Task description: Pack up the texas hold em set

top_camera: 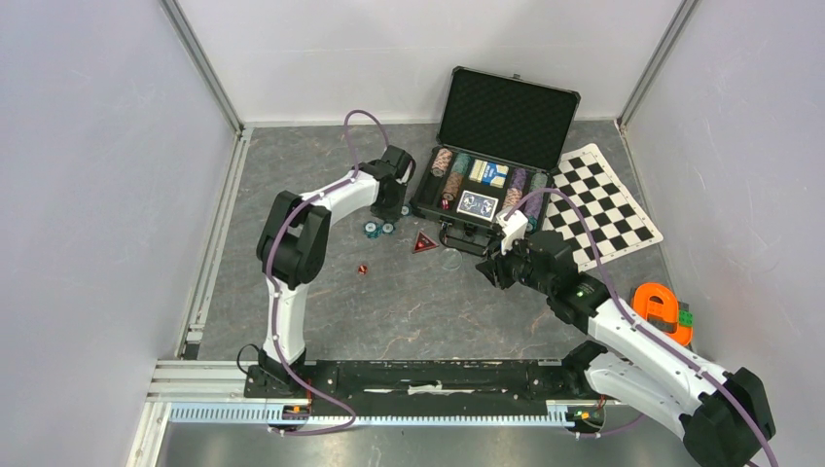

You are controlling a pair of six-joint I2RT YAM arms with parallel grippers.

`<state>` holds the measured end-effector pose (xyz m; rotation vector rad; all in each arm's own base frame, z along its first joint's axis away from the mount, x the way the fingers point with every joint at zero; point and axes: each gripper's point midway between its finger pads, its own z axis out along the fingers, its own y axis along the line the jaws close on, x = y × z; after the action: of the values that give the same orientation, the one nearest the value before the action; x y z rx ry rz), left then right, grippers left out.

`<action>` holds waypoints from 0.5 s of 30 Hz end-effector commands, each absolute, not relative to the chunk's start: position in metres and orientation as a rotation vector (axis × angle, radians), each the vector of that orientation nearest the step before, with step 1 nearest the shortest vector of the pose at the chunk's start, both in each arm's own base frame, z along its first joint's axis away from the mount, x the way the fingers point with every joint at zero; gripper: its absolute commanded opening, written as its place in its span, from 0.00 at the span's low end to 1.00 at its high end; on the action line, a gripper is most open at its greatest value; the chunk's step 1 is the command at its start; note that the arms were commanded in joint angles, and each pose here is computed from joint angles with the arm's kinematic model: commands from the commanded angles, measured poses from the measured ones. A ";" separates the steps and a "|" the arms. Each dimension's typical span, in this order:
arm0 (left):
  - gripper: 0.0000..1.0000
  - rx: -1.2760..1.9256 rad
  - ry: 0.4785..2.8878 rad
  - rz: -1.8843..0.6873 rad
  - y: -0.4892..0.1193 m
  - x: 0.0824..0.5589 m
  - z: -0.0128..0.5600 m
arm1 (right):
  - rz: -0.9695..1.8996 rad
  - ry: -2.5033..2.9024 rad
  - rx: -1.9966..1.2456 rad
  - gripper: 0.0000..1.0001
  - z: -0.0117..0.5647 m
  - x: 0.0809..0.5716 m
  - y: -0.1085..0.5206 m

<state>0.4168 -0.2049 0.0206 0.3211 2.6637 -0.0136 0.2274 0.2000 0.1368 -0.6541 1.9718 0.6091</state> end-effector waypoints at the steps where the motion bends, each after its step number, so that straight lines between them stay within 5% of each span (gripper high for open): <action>1: 0.34 0.299 2.679 -0.057 -0.208 0.405 0.030 | 0.615 1.959 -0.655 0.31 0.139 0.227 0.201; 4: 0.37 0.292 2.620 -0.075 -0.211 0.415 0.055 | 0.606 1.959 -0.660 0.31 0.139 0.229 0.201; 12: 0.67 0.179 2.449 -0.158 -0.210 0.413 0.120 | 0.594 1.958 -0.673 0.35 0.134 0.234 0.203; 15: 0.99 0.130 2.395 -0.166 -0.199 0.399 0.135 | 0.579 1.959 -0.656 0.41 0.134 0.238 0.202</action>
<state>0.4050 -0.2022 0.0908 0.2427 2.5303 -0.1008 0.2283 0.2000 0.1260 -0.6695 2.0058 0.5960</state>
